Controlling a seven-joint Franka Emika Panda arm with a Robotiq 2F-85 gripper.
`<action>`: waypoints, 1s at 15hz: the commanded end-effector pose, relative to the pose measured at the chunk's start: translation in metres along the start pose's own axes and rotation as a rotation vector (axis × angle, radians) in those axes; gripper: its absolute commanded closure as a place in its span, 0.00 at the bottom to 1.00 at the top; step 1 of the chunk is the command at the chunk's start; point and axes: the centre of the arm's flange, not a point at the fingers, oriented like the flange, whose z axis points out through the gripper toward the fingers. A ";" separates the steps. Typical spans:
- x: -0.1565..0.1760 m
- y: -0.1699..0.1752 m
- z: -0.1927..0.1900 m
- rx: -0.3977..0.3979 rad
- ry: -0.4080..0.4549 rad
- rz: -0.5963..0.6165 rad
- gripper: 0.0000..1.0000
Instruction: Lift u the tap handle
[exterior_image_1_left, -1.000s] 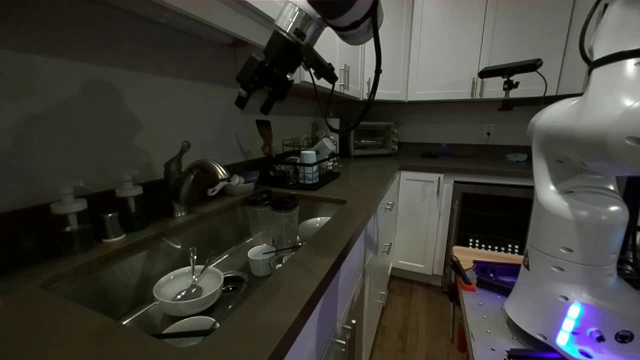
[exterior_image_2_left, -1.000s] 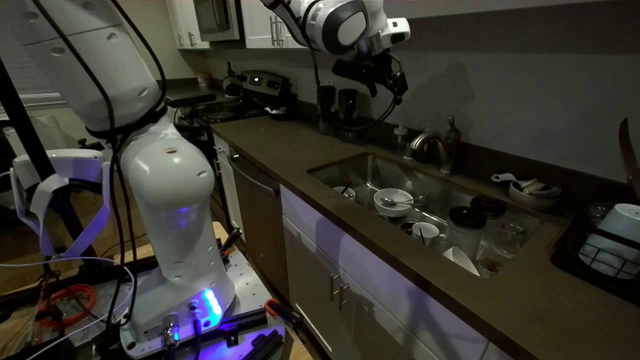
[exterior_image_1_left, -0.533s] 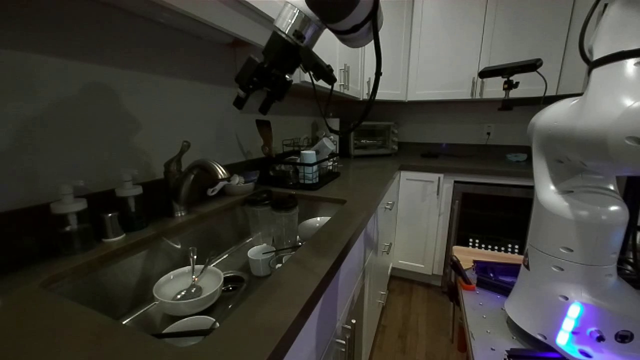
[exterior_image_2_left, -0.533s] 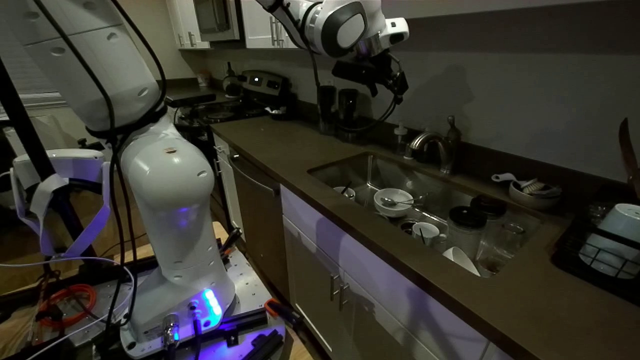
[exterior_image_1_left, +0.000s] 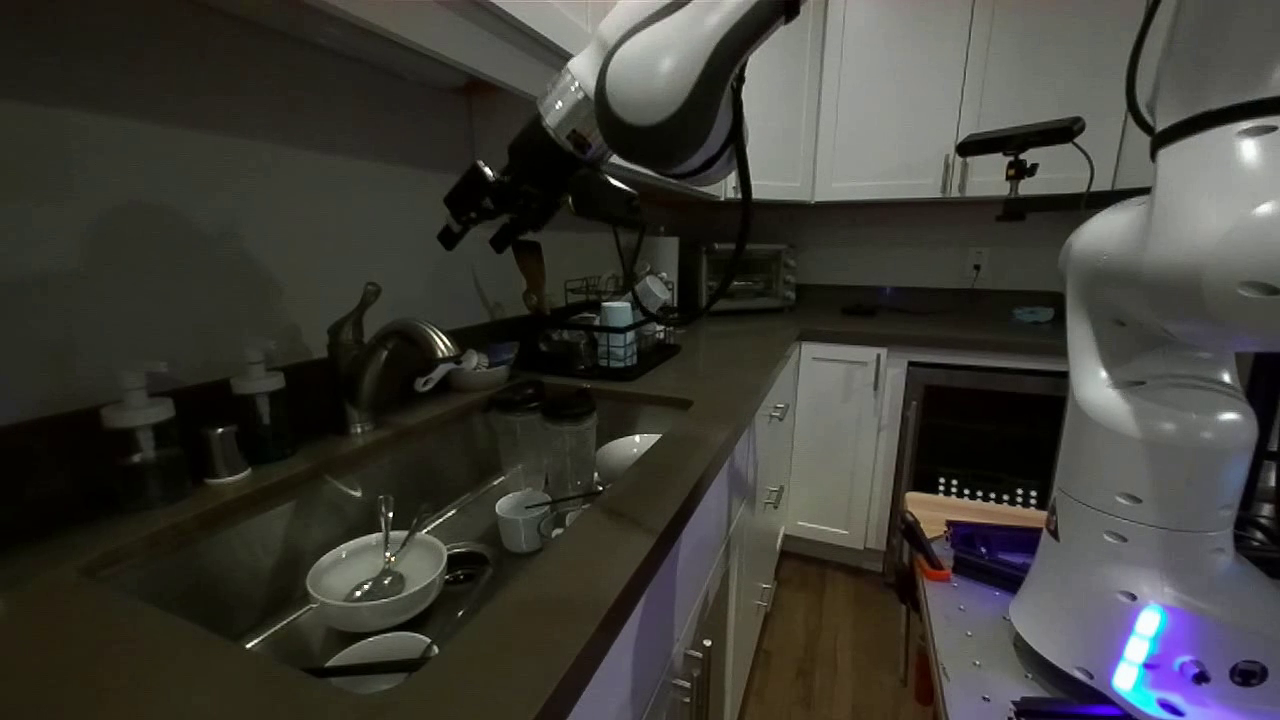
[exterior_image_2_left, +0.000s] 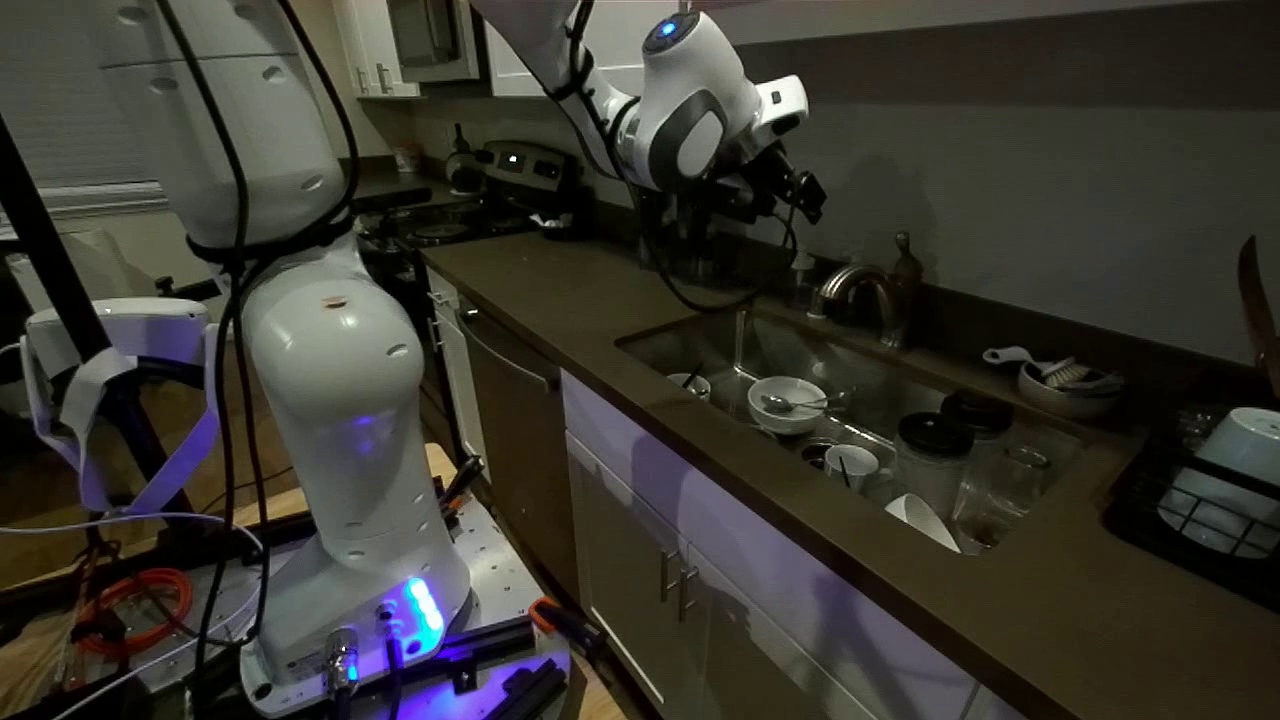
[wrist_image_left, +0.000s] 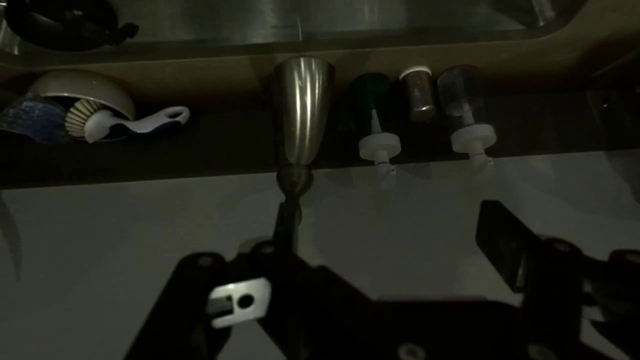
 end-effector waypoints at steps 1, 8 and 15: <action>0.005 0.000 0.031 -0.047 0.065 0.026 0.40; 0.021 -0.014 0.073 -0.059 0.090 0.014 0.86; 0.007 -0.055 0.127 -0.051 0.077 -0.015 0.97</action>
